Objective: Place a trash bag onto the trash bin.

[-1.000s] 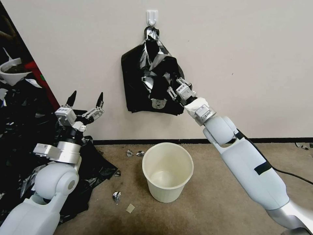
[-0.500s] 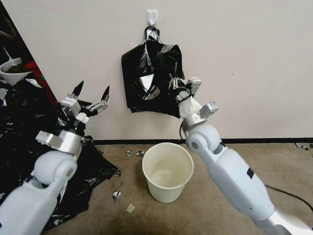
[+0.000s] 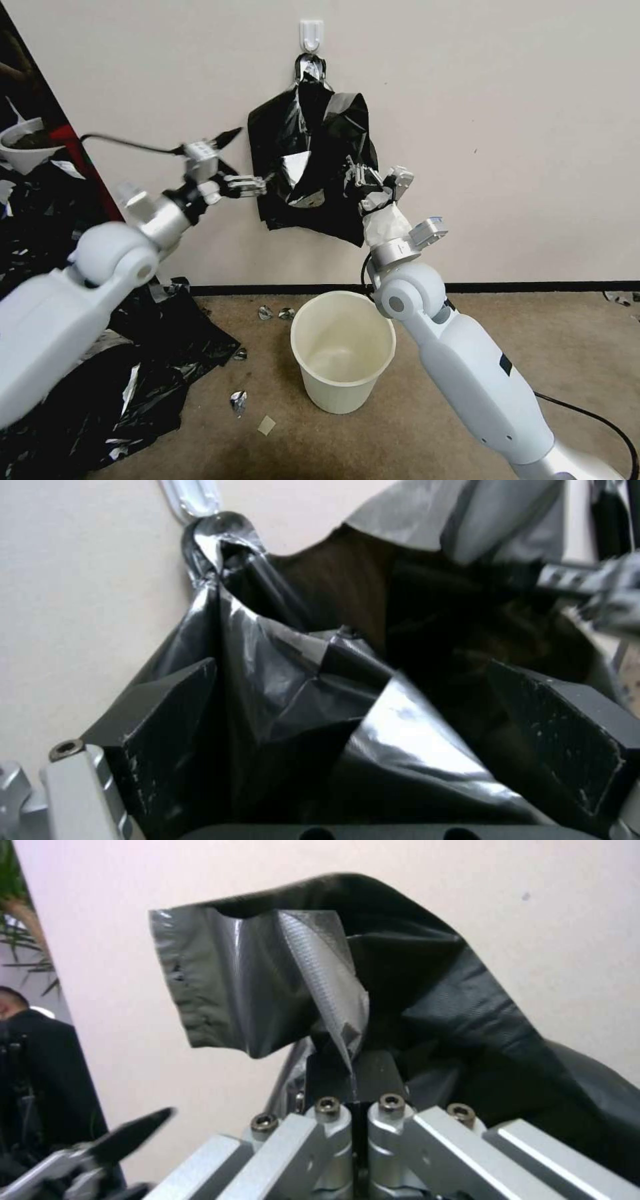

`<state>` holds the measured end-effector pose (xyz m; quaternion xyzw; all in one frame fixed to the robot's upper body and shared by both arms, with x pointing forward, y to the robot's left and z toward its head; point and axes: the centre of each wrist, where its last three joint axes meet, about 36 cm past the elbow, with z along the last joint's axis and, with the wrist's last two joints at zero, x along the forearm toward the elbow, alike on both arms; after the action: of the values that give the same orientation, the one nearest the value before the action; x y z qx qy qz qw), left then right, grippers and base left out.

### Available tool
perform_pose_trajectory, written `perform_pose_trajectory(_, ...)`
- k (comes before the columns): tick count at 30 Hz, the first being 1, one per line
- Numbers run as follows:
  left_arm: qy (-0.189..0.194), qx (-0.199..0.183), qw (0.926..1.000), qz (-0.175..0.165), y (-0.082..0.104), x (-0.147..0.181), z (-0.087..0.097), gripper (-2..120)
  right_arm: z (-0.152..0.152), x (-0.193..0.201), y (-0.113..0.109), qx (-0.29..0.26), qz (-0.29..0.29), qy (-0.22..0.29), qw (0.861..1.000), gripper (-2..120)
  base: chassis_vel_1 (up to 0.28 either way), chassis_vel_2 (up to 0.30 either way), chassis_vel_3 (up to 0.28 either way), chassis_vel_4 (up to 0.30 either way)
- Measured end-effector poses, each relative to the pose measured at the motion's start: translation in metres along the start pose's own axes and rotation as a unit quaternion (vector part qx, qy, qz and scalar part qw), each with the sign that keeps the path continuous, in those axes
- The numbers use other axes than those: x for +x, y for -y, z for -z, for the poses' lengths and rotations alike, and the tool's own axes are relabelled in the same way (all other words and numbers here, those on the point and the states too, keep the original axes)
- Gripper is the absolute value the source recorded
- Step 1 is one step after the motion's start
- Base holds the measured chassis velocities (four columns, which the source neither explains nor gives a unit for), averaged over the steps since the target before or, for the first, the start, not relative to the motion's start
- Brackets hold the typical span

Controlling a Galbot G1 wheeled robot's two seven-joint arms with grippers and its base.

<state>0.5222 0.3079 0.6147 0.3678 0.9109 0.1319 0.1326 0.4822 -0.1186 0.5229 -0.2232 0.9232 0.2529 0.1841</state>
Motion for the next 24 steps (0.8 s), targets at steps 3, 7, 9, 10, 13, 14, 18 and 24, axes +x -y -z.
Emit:
perform_pose_trajectory(3,-0.004,-0.001,1.0000,-0.006,0.001,-0.007,0.001,100,0.001,0.002,0.000,0.003,0.007,0.001,1.000,0,0.000,0.000,0.000,0.000)
perform_pose_trajectory(7,-0.020,-0.008,0.9994,-0.028,0.008,-0.014,-0.005,100,0.000,0.006,0.001,0.014,0.017,-0.002,1.000,0,0.000,0.000,0.000,0.000)
perform_pose_trajectory(9,-0.022,-0.011,0.9993,-0.029,0.009,-0.017,-0.008,100,0.000,0.006,0.001,0.015,0.018,-0.002,1.000,0,0.000,0.000,0.000,0.000)
perform_pose_trajectory(10,-0.025,-0.014,0.9992,-0.029,0.010,-0.018,-0.010,100,-0.001,0.007,0.001,0.016,0.020,-0.002,1.000,0,0.000,0.000,0.000,0.000)
perform_pose_trajectory(13,-0.031,-0.020,0.9990,-0.024,0.013,-0.022,-0.018,99,-0.001,0.007,0.000,0.017,0.022,-0.003,1.000,0,0.000,0.000,0.000,0.000)
perform_pose_trajectory(14,-0.032,-0.019,0.9991,-0.019,0.014,-0.024,-0.021,96,-0.002,0.007,-0.001,0.016,0.024,-0.002,1.000,0,0.000,0.000,0.000,0.000)
perform_pose_trajectory(18,-0.037,-0.015,0.9991,-0.012,0.017,-0.032,-0.030,88,-0.004,0.007,-0.006,0.013,0.029,-0.003,0.999,0,0.000,0.000,0.000,0.000)
perform_pose_trajectory(24,-0.056,-0.013,0.9982,-0.020,0.016,-0.036,-0.036,63,-0.006,0.006,-0.010,0.013,0.032,-0.002,0.999,0,0.000,0.000,0.000,0.000)
